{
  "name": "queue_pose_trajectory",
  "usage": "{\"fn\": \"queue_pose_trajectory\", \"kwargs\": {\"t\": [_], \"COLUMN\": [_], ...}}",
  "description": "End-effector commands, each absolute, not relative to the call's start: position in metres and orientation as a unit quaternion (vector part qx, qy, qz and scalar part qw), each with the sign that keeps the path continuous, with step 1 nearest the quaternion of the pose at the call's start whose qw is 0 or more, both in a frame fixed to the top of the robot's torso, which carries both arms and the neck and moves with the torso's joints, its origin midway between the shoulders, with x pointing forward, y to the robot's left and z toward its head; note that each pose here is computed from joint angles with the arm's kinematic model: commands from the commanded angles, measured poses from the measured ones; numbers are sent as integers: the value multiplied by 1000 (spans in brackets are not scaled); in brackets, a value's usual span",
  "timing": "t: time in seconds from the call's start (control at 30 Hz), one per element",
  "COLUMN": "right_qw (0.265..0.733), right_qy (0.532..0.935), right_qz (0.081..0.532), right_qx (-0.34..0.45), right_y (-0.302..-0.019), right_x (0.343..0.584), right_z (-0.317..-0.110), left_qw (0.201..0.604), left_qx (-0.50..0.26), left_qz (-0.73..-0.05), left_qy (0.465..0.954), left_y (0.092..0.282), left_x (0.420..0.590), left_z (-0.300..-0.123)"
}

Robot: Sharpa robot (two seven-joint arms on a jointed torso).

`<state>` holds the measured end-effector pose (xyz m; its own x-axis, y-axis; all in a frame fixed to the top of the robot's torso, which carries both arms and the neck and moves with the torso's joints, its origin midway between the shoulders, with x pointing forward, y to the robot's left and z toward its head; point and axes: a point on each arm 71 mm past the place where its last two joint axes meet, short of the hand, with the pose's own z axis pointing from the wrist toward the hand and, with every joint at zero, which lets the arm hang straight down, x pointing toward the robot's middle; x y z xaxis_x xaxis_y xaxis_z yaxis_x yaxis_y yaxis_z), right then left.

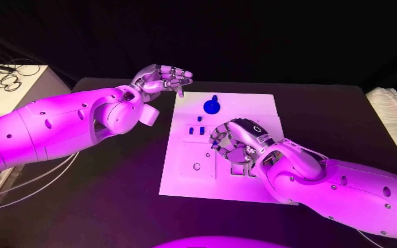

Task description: Assemble the parts on the task board

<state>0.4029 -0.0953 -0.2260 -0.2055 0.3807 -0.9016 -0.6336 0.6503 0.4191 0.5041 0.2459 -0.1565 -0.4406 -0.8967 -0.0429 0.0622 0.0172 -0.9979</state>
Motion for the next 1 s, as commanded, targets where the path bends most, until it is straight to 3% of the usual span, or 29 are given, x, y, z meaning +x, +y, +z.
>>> {"fn": "queue_pose_trajectory", "kwargs": {"t": [0.03,1.0], "right_qw": [629,616], "right_qy": [658,674], "right_qz": [398,387], "right_qx": [-116,-127], "right_y": [-93,-80], "right_x": [402,398], "right_z": [-230,-247], "left_qw": [398,390], "left_qx": [-358,-357], "left_qz": [-614,-617], "left_qy": [580,583], "left_y": [243,235], "left_x": [505,505], "left_z": [-154,-155]}}
